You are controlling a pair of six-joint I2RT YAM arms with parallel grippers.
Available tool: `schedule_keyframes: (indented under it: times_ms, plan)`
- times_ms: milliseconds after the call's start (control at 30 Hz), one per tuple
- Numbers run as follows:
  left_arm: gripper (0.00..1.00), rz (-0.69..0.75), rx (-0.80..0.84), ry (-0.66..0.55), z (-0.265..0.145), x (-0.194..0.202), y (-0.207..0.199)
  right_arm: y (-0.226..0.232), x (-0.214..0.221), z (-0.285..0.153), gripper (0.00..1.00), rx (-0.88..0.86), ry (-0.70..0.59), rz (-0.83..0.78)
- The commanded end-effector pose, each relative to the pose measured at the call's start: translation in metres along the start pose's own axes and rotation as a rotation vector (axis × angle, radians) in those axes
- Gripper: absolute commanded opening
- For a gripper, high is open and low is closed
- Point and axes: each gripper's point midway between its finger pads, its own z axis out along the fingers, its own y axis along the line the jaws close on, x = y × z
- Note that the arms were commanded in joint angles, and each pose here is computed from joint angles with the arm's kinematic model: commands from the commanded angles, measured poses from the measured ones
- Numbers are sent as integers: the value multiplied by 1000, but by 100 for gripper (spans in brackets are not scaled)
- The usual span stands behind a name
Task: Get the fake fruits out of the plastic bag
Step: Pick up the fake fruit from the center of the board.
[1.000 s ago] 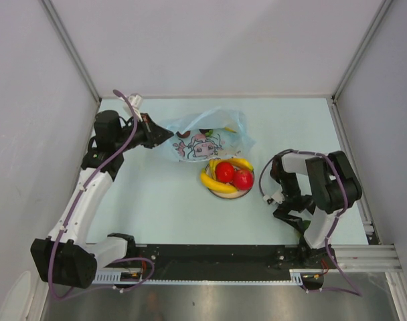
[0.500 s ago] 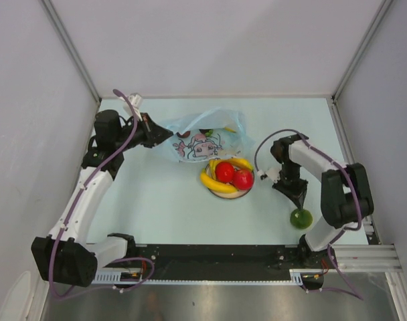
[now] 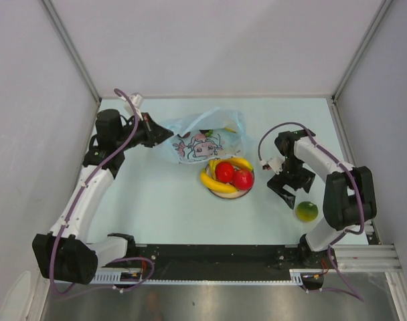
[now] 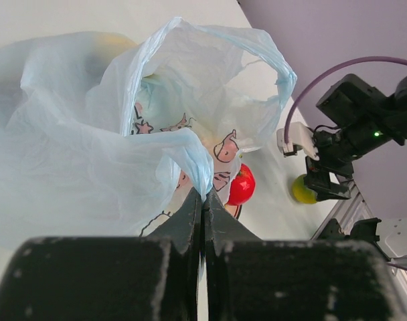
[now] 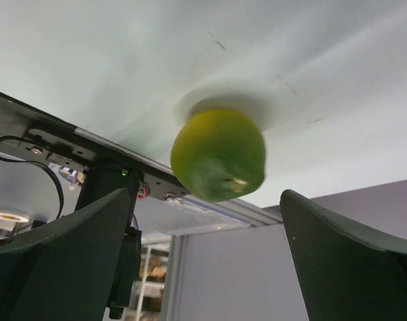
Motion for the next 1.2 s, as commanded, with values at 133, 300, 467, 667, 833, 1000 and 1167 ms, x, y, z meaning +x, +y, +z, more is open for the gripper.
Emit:
schedule_keyframes:
  times_ms: [133, 300, 467, 667, 833, 1000, 1167]
  plan:
    - [1, 37, 17, -57, -8, -18, -11, -2, 33, 28, 100, -29, 200, 25]
    - [1, 42, 13, -59, -8, -19, -11, -13, 48, 50, 100, 23, 295, -14]
    - [1, 41, 11, -59, -8, -18, -10, -11, 54, 59, 100, 19, 325, -24]
    - [1, 32, 9, -55, -6, -17, -8, -14, 37, 69, 100, 22, 252, -22]
    - [1, 32, 12, -50, -5, -17, -8, -23, 25, 66, 60, 71, 178, -57]
    - [1, 39, 13, -53, -5, -20, -9, -12, 18, 24, 39, 99, 103, -131]
    - [1, 30, 15, -53, -4, -19, -8, 35, -44, -40, 44, 209, -206, -363]
